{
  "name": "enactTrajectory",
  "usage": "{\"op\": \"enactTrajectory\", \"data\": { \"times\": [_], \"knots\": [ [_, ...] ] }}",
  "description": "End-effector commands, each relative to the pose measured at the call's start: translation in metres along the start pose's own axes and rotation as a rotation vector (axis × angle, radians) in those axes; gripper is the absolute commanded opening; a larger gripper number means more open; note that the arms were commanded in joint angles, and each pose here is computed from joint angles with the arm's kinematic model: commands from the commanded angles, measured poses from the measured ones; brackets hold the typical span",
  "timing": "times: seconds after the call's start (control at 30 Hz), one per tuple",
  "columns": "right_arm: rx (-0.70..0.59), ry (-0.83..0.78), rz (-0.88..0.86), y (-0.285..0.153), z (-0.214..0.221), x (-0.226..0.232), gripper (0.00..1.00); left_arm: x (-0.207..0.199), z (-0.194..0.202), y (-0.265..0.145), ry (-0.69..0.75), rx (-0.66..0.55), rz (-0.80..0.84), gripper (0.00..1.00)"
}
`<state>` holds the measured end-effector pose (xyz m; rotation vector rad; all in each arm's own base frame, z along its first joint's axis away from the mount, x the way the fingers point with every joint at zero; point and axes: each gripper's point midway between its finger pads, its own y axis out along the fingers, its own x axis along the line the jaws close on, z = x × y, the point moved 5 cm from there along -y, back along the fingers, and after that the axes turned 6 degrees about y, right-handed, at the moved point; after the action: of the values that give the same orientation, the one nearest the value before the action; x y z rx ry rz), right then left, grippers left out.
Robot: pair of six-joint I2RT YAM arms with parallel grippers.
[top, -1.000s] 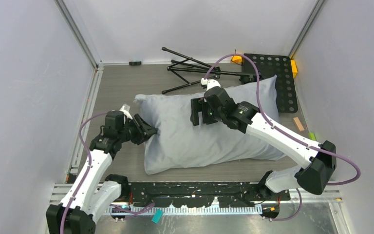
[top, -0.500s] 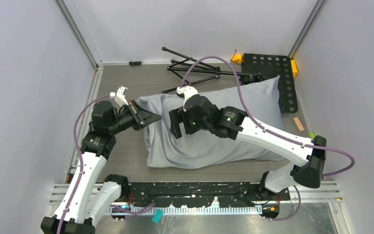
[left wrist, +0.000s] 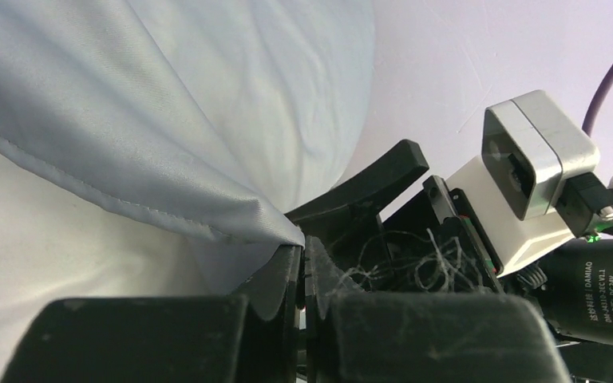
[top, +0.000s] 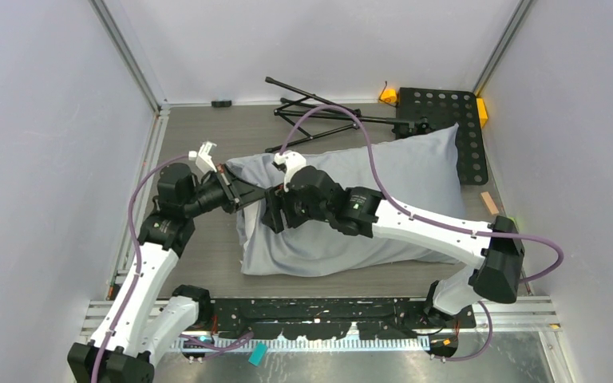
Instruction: Remove the pillowcase from the pillow
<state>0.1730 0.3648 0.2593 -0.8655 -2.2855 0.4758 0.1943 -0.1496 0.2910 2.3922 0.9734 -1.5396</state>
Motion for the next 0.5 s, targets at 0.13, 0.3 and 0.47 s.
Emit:
{"op": "enactTrajectory", "data": {
  "times": [0.13, 0.3, 0.47],
  "knots": [
    [-0.214, 0.060, 0.031, 0.005, -0.021, -0.007, 0.02, 0.020, -0.007, -0.021, 0.175, -0.062, -0.283, 0.20],
    [-0.206, 0.110, 0.056, 0.003, -0.026, -0.032, 0.00, 0.046, -0.009, -0.050, 0.261, -0.162, -0.534, 0.66],
    [-0.171, 0.180, 0.075, 0.004, -0.027, -0.058, 0.00, 0.070, 0.004, -0.064, 0.252, -0.113, -0.693, 0.69]
  ]
}}
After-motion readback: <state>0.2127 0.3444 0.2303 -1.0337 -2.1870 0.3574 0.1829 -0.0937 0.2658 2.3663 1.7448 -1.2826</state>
